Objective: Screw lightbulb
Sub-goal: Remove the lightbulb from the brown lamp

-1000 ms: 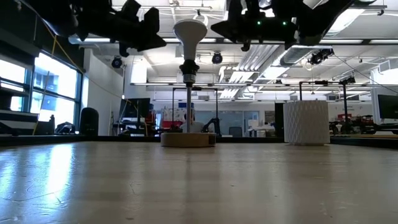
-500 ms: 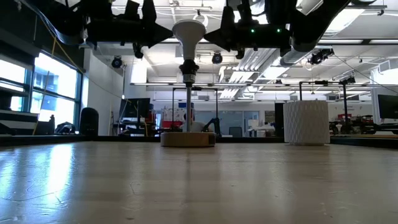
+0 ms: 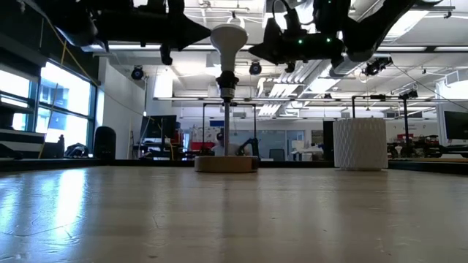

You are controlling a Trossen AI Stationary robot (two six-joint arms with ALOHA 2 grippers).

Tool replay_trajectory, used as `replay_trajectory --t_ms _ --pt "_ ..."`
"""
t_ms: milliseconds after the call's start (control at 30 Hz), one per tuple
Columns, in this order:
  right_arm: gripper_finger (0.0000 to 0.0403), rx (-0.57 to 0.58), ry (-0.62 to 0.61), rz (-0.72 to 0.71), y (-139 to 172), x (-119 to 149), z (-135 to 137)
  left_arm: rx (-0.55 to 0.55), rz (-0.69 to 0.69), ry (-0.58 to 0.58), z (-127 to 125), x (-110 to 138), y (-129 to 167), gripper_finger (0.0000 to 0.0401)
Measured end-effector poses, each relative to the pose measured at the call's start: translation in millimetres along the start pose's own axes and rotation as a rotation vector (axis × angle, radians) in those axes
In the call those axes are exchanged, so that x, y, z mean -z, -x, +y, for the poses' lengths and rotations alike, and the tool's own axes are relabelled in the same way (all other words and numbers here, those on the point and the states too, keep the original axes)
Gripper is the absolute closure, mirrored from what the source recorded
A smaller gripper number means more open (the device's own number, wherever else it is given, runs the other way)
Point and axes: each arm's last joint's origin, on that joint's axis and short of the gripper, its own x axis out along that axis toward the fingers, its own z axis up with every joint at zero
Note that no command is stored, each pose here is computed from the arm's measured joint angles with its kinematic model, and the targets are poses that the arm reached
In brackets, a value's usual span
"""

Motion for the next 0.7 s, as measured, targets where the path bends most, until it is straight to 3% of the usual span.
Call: replay_trajectory --t_ms 133,267,333,533,700 --pt "0.0403 0.040 0.006 -0.009 11 -17 -9 -0.099 0.030 -0.044 -5 1 7 0.0401" --pt "0.0403 -0.117 -0.009 -0.052 24 -22 4 -0.241 -0.013 -0.112 6 2 11 0.0401" --pt "0.0403 -0.159 -0.028 -0.055 26 -21 12 -0.258 -0.027 -0.146 14 -1 10 0.0401" --pt "0.0403 -0.207 -0.039 -0.014 16 -5 27 -0.090 -0.089 -0.114 31 -15 4 0.0401" --pt "0.0403 -0.149 -0.037 -0.010 3 -1 20 0.058 -0.075 -0.127 27 -18 2 0.0401"
